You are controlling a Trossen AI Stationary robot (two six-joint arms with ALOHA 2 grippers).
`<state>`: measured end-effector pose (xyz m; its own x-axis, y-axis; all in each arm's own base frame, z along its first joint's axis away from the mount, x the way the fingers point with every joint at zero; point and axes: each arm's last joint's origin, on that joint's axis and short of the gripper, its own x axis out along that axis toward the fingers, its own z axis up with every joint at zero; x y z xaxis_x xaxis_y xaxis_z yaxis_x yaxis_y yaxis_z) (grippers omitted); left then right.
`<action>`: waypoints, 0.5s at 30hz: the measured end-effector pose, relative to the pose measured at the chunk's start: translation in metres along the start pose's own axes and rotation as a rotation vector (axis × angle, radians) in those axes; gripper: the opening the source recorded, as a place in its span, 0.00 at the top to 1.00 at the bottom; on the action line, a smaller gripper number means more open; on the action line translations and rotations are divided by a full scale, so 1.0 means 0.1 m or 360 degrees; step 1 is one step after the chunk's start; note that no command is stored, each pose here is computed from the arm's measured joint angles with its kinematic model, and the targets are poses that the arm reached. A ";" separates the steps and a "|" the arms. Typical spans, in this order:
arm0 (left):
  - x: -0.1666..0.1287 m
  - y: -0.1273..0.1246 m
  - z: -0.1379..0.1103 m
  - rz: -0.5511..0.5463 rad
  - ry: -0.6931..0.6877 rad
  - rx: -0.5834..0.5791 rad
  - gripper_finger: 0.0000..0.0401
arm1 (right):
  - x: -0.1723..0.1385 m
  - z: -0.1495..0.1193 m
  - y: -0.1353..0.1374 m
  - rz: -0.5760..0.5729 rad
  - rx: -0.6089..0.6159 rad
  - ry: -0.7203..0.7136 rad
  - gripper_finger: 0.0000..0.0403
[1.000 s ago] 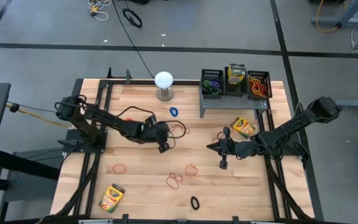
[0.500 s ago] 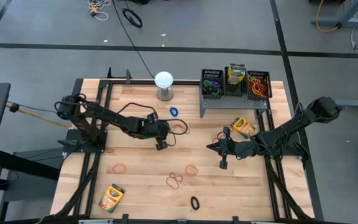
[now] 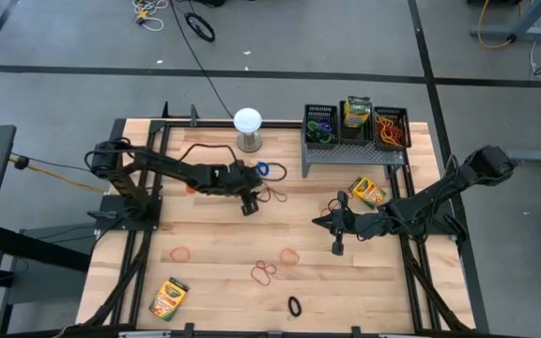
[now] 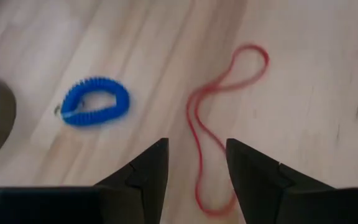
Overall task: Pick & Place Office Desk Supplies
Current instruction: Put the blue spring keychain into the left black basket on the shelf
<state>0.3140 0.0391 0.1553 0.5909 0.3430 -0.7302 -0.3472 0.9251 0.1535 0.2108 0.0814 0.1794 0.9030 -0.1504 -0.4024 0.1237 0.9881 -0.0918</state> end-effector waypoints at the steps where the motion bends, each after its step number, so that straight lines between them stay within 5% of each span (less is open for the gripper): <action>1: 0.02 0.04 0.03 -0.0001 -0.0016 -0.0018 0.58 | 0.00 0.00 0.00 0.0000 0.0000 0.0001 0.97; 15: 0.46 0.40 0.30 0.0118 0.0022 -0.0111 0.58 | 0.00 0.00 0.00 -0.0001 0.0004 0.0000 0.97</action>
<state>0.3494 0.0974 0.1479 0.5520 0.4071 -0.7277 -0.4394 0.8837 0.1611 0.2108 0.0813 0.1793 0.9030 -0.1511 -0.4023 0.1255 0.9880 -0.0895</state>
